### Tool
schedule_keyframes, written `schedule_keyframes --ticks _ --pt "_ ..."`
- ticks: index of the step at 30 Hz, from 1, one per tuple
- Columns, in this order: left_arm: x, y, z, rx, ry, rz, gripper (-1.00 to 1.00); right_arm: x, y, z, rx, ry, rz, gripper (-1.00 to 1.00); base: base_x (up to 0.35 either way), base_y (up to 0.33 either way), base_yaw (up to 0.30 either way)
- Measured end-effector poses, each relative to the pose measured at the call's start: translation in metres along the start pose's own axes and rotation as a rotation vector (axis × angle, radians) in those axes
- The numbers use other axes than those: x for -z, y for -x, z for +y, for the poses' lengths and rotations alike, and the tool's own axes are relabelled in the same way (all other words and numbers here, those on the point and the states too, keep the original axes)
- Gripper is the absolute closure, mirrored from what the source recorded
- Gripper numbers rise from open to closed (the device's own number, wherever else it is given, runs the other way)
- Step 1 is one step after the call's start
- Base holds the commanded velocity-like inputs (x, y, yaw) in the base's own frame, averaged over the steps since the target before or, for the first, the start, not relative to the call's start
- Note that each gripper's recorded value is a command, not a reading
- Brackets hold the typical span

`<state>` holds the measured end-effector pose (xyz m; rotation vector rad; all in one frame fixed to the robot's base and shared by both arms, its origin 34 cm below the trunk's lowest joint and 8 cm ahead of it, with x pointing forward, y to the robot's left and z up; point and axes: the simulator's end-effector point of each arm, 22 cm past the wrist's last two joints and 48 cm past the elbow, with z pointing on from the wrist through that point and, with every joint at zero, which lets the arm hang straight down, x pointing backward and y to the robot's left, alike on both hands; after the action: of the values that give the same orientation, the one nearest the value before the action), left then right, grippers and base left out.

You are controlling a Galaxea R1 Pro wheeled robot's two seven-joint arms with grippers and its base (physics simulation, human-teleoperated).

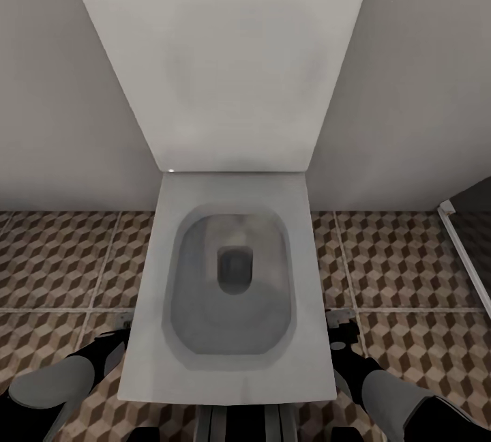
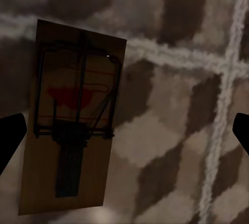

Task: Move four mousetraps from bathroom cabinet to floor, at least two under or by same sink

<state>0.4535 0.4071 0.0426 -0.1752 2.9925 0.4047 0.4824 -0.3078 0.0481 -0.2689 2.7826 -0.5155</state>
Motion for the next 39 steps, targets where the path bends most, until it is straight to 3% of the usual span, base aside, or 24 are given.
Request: schedule_keyframes --ticks 7,39 --pt "0.000 0.000 0.000 0.000 -0.001 0.000 -1.00 0.000 0.000 0.001 0.000 0.001 0.000 -1.00 0.000 0.000 0.000" --pt "0.048 0.062 0.007 0.035 -0.014 -0.123 -1.00 0.035 0.067 -0.029 -0.042 -0.030 -0.120 -1.00 0.000 0.000 0.000"
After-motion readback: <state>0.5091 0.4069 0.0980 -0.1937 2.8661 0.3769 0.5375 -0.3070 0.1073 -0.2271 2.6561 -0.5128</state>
